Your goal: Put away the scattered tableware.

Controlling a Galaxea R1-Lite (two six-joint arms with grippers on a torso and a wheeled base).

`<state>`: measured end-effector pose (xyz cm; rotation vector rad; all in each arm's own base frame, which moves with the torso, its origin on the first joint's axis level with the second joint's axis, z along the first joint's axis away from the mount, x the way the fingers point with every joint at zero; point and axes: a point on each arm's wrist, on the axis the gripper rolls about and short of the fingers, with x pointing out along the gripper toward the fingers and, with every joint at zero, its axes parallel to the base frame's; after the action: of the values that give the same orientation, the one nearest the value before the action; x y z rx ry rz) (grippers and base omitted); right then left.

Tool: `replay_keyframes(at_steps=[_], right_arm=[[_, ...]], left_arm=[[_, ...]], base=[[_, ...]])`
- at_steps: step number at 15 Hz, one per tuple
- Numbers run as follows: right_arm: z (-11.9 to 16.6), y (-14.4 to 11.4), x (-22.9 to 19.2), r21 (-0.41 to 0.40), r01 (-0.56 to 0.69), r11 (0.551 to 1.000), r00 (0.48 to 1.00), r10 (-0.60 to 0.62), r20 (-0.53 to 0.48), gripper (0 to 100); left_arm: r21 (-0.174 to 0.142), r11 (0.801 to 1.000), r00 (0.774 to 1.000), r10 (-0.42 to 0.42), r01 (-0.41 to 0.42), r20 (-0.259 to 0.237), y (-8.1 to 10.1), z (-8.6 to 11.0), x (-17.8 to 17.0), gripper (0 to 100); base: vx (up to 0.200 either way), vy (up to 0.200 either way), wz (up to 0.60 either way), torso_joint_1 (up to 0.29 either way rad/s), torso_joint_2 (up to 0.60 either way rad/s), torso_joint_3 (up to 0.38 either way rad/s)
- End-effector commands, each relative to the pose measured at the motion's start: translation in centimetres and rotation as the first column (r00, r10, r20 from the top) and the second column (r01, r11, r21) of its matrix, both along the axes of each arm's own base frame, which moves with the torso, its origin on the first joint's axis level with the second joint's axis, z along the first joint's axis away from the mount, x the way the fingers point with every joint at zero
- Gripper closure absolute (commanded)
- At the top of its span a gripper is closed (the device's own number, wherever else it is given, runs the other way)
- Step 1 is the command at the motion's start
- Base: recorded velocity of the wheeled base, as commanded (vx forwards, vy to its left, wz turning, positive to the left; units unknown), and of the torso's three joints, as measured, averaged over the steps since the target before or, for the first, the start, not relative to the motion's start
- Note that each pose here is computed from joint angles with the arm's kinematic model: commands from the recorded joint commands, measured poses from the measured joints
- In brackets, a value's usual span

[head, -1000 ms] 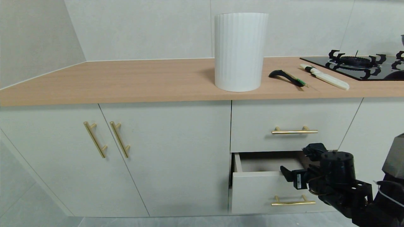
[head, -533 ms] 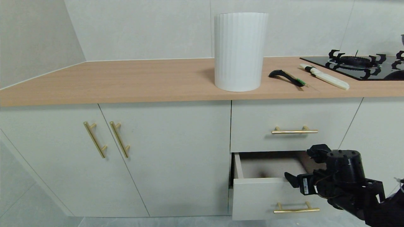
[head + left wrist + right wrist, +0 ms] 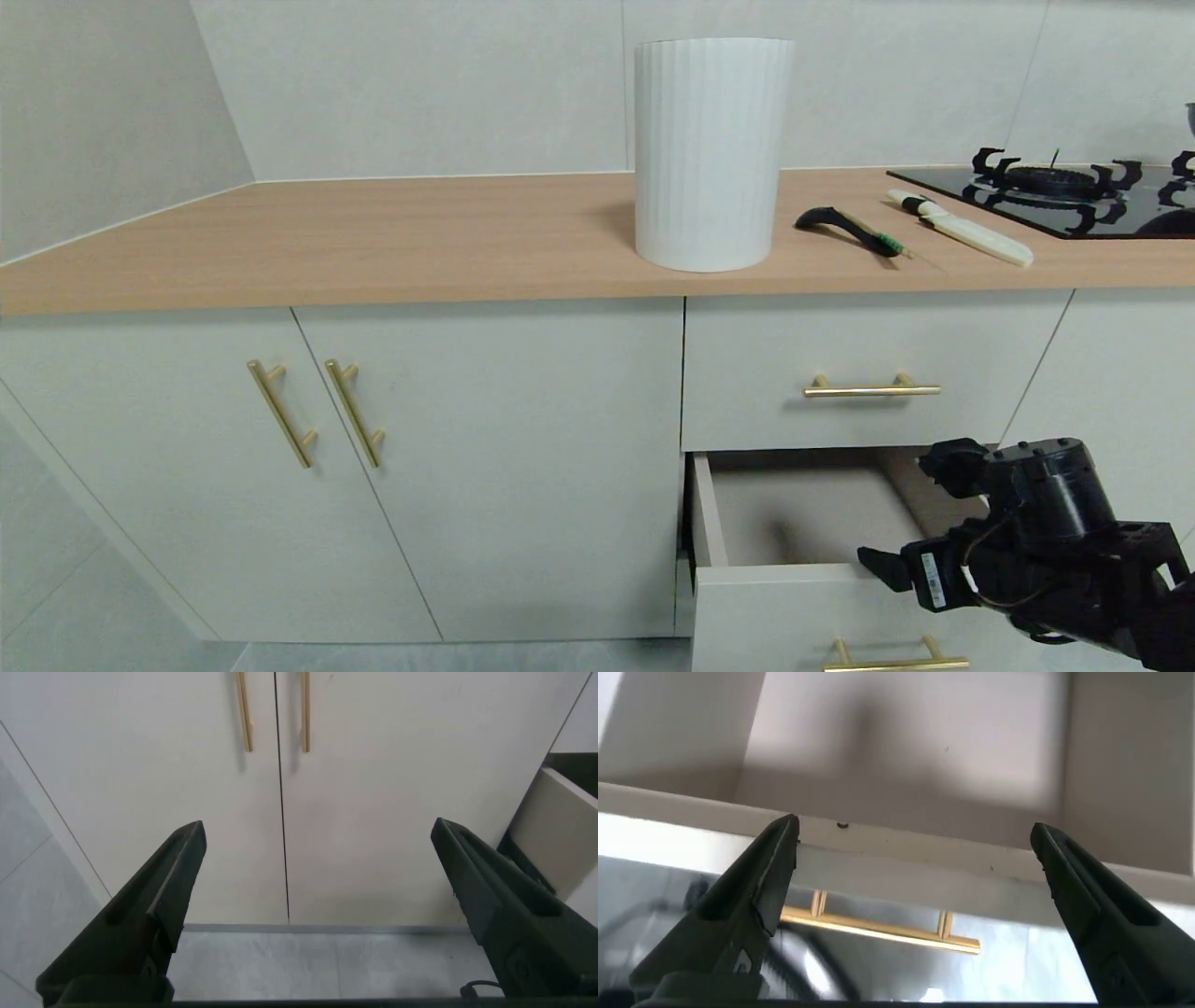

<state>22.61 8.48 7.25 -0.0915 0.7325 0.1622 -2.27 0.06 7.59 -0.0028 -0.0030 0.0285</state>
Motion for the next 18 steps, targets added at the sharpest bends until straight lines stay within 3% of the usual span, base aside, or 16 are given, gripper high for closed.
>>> replay_keyframes(at_steps=[1, 9, 18], right_arm=[[1.3, 0.0, 0.0, 0.018, -0.002, 1.0, 0.999, 0.001, 0.046, 0], [2.1, 0.2, -1.6, -0.021, -0.064, 0.998, 0.992, 0.061, -0.113, 0], [1.4, 0.0, -3.0, -0.125, -0.153, 0.98, 0.951, 0.111, -0.288, 0]], left_arm=[[0.0, 1.0, 1.0, 0.001, -0.001, 0.0, 0.0, 0.0, 0.0, 0], [0.0, 1.0, 1.0, 0.001, -0.001, 0.0, 0.0, 0.0, 0.0, 0], [0.0, 1.0, 1.0, 0.001, -0.001, 0.0, 0.0, 0.0, 0.0, 0]], base=[[0.0, 0.0, 0.0, 0.0, 0.0, 0.0], [0.0, 0.0, 0.0, 0.0, 0.0, 0.0], [0.0, 0.0, 0.0, 0.0, 0.0, 0.0]])
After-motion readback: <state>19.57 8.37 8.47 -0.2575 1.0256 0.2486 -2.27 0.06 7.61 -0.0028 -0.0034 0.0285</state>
